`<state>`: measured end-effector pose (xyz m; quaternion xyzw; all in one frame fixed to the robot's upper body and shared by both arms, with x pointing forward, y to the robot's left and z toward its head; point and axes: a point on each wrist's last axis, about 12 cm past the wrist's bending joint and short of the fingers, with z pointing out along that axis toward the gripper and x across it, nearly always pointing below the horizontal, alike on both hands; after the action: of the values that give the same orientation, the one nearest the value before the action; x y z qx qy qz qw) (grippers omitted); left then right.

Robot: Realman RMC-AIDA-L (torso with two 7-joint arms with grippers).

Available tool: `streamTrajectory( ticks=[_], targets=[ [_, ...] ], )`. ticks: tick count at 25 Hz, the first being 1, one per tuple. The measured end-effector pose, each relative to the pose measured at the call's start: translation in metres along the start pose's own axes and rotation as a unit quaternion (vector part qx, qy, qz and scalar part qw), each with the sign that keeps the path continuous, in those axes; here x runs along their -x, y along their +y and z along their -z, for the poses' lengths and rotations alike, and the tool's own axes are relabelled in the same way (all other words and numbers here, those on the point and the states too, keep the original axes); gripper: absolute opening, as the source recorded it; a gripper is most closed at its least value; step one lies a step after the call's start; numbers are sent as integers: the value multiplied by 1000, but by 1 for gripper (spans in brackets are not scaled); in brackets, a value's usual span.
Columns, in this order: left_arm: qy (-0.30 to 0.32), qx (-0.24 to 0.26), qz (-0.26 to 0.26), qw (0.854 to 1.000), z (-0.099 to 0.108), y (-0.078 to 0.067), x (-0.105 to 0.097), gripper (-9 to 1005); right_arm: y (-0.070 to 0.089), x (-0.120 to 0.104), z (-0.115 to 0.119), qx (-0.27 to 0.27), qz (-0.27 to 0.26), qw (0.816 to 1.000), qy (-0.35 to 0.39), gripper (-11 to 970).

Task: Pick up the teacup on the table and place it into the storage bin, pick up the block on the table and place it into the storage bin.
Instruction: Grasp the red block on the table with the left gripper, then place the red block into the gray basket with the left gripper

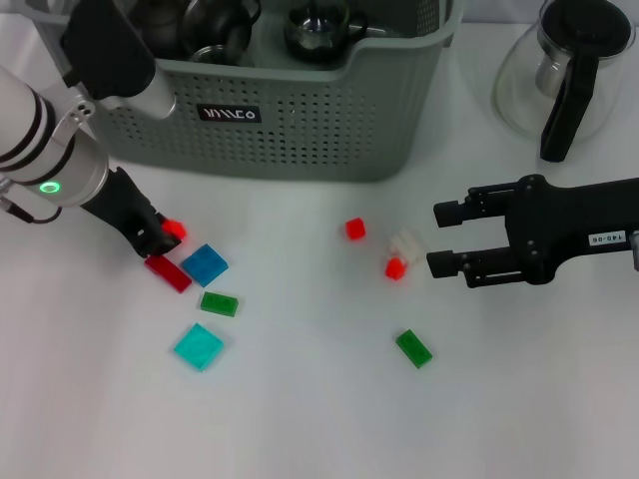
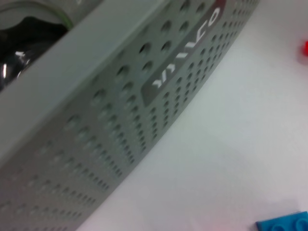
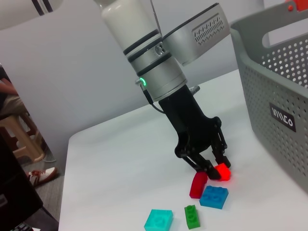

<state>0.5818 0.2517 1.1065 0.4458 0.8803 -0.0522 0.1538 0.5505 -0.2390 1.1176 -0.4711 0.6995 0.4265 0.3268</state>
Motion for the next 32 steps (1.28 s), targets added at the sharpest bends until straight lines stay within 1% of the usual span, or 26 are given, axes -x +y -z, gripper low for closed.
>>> streamTrajectory(
  ticks=[2, 6, 10, 14, 16, 17, 18, 19, 20, 21, 22, 23, 25, 27, 28, 29, 30, 31, 32],
  targets=[
    [2, 1, 2, 1000, 0, 0, 0, 320, 0, 0, 0, 0, 1, 1000, 0, 714],
    [3, -2, 8, 1000, 0, 0, 0, 254, 0, 1, 0, 2, 2, 1000, 0, 713],
    [-7, -23, 35, 999, 7, 1, 1, 189, 0, 1, 0, 3, 2, 1000, 0, 713],
    [-31, -71, 88, 993, 28, 10, -4, 200, 1, 1, 0, 5, 2, 1000, 0, 712],
    [-60, -111, 124, 984, 40, 14, -11, 206, 1, 1, 0, 5, 2, 1000, 0, 712],
    [-88, -149, 145, 974, 47, 14, -17, 208, 1, 0, 0, 5, 1, 1000, 0, 712],
    [-98, -163, 151, 970, 49, 14, -19, 211, 1, 0, 0, 5, 1, 1000, 0, 712],
    [-128, -204, 164, 957, 53, 13, -24, 214, 1, -1, 0, 5, 0, 1000, 0, 712],
    [-151, -232, 172, 945, 56, 14, -27, 217, 1, -1, 0, 5, 0, 1000, 0, 711],
    [-198, -284, 181, 921, 61, 13, -31, 219, 2, -1, 0, 4, 0, 1000, 0, 711],
    [-237, -322, 185, 898, 65, 13, -34, 222, 2, -1, 0, 4, 0, 1000, 0, 711],
    [-268, -348, 189, 878, 69, 13, -36, 225, 2, -2, 0, 4, 0, 1000, 0, 711],
    [-348, -390, 200, 829, 76, 17, -39, 231, 2, -2, 0, 4, 0, 1000, 0, 711],
    [-422, -406, 215, 781, 82, 21, -39, 236, 2, -1, 0, 4, 1, 1000, 0, 712],
    [-450, -408, 223, 762, 86, 24, -38, 239, 2, -1, 0, 5, 1, 1000, 0, 712],
    [-484, -408, 232, 739, 91, 28, -37, 242, 1, 0, -1, 5, 2, 1000, -1, 712],
    [-501, -406, 240, 726, 94, 31, -35, 244, 1, 0, -1, 6, 2, 1000, -1, 712],
    [-525, -398, 258, 706, 98, 38, -30, 247, 1, 0, -1, 6, 3, 1000, -1, 712],
    [-538, -390, 272, 696, 101, 43, -26, 250, 1, 1, -2, 6, 3, 1000, -1, 712]
  ],
)
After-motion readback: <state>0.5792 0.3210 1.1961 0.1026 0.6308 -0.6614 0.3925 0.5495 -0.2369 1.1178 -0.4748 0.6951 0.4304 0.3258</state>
